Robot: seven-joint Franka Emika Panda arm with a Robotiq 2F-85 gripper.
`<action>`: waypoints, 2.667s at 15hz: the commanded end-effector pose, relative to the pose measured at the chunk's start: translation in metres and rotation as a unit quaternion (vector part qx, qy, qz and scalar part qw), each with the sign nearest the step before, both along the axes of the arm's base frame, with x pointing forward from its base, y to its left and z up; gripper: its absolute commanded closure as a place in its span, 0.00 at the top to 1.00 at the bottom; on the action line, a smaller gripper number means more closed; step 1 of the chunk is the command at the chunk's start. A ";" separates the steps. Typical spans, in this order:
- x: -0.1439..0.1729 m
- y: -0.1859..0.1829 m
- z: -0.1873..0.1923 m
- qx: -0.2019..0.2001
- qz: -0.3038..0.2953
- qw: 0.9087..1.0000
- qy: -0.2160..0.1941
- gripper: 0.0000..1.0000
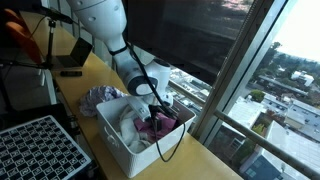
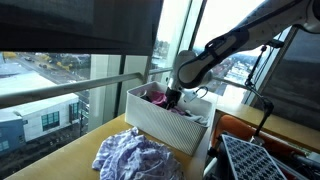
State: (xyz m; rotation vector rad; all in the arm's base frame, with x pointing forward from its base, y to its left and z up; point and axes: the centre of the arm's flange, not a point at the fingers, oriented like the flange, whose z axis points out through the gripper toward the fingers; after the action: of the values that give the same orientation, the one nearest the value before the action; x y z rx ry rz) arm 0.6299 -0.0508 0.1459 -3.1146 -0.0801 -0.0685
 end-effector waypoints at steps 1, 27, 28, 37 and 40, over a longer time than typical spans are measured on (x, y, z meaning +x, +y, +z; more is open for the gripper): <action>0.008 -0.009 -0.034 -0.008 -0.008 1.000 0.018 1.00; 0.030 0.040 0.242 -0.003 0.007 0.989 -0.145 0.00; 0.030 0.059 0.257 -0.003 0.018 0.988 -0.154 0.00; -0.025 0.255 0.298 0.013 0.132 0.974 -0.183 0.00; -0.046 0.295 0.261 0.023 0.159 0.974 -0.157 0.00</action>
State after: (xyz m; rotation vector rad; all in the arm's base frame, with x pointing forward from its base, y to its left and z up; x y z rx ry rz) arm 0.6047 0.2196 0.4285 -2.9746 -0.5241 -0.5733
